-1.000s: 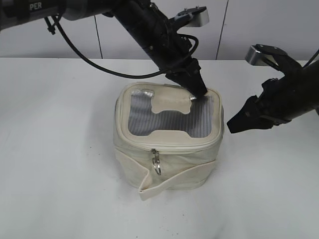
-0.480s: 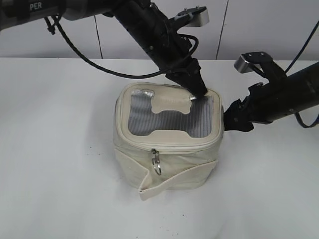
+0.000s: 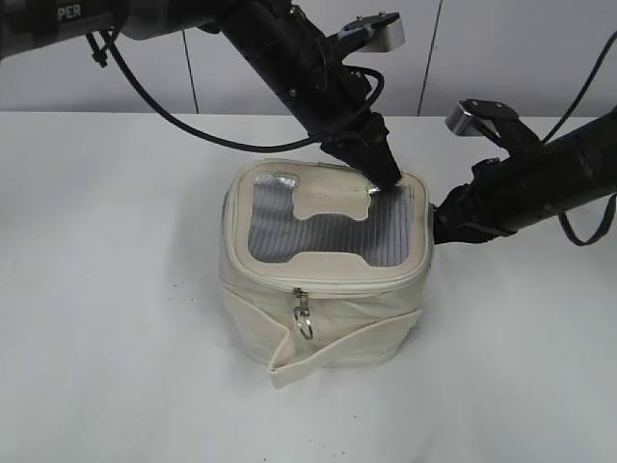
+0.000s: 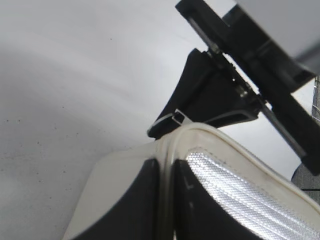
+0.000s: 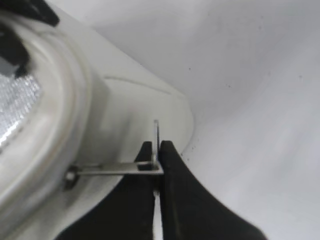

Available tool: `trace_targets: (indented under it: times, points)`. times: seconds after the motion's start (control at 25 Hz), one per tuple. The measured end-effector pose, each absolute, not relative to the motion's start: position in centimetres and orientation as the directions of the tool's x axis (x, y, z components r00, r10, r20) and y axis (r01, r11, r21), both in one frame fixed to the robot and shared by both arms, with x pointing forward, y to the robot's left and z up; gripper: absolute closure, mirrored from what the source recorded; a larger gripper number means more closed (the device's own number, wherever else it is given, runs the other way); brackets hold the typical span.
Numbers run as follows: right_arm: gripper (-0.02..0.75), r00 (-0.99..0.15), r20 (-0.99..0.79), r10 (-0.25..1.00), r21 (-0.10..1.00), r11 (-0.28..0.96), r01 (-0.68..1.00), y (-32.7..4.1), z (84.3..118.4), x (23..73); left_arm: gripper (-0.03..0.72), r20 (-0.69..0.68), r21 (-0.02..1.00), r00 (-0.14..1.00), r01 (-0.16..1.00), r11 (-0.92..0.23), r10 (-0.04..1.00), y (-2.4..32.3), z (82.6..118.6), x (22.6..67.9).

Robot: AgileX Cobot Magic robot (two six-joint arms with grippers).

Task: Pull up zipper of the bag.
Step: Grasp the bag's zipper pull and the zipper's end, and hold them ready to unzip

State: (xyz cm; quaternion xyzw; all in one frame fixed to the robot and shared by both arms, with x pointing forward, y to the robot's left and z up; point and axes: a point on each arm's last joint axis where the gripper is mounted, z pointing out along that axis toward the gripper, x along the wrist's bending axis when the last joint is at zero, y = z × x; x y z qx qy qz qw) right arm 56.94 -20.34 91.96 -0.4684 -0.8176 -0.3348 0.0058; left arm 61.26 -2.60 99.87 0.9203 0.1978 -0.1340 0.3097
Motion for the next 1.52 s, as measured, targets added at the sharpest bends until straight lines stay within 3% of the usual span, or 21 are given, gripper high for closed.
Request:
trace_targets:
  times: [0.36,0.84,1.52]
  points:
    - [0.733,-0.511,0.366,0.778,0.444,0.337,0.830,-20.7,94.2,55.3,0.634,-0.369,0.517,0.886,0.447,-0.730,0.281,-2.6,99.9,61.3]
    - [0.733,-0.484,0.438,0.758,0.334,0.363,0.870,-20.6,94.4,54.0,0.634,-0.369,0.517,0.886,0.447,-0.730,0.281,-2.6,99.9,61.3]
    - [0.733,-0.464,0.433,0.773,0.294,0.366,0.883,-21.2,98.0,50.0,0.634,-0.380,0.514,0.885,0.445,-0.733,0.271,-2.8,99.9,61.0]
